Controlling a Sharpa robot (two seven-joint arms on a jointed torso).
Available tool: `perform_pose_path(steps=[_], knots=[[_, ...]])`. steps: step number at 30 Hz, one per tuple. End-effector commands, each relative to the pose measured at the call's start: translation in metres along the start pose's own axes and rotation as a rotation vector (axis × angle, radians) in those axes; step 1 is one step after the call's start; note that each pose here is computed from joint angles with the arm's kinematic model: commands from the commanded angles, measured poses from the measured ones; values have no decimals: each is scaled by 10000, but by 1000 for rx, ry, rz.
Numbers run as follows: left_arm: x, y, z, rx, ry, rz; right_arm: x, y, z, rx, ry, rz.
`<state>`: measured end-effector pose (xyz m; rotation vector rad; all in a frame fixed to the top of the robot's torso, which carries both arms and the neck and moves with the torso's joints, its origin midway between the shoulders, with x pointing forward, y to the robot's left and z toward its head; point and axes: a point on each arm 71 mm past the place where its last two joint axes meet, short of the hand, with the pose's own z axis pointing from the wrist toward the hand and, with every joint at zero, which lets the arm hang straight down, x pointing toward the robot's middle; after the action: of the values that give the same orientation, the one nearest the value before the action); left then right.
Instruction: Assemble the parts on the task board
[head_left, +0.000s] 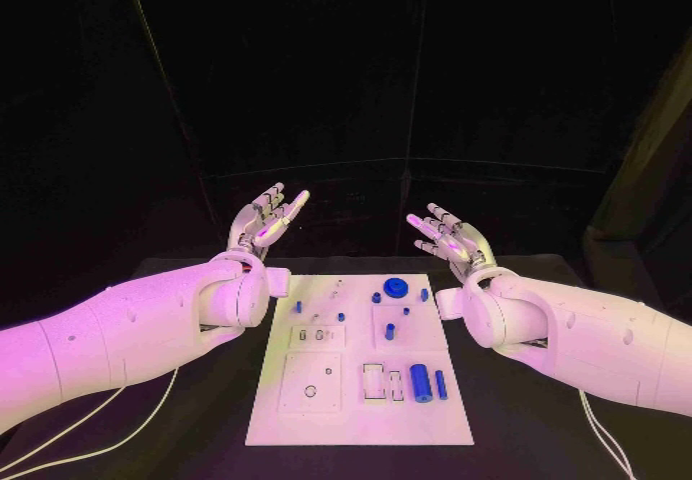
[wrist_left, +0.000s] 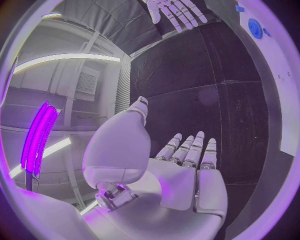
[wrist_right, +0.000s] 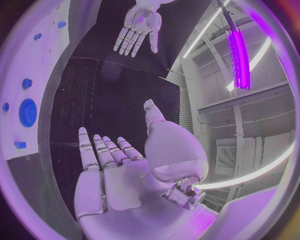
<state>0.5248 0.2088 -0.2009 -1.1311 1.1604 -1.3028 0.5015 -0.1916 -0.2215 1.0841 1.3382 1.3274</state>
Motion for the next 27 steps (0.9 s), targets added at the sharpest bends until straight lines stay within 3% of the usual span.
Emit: perform_pose_path(steps=[1,6,10,11,18,27], knots=[[33,-70,46,70,74,-84,120,12,52,7,218,-31],[30,-78,57,74,76,-85,129,19,118,14,287,-58],[30,-78,57,74,76,-85,131,20,135,17,306,-66],[-168,-75,69,79,46,-69,-143,41,161,-52,210,-225],[-186,-70,56,67,54,-73,-213,65,197,-102,206,-354],[-229,-87,-9,49,98,-50,-197,190,243,-170,269,-539]])
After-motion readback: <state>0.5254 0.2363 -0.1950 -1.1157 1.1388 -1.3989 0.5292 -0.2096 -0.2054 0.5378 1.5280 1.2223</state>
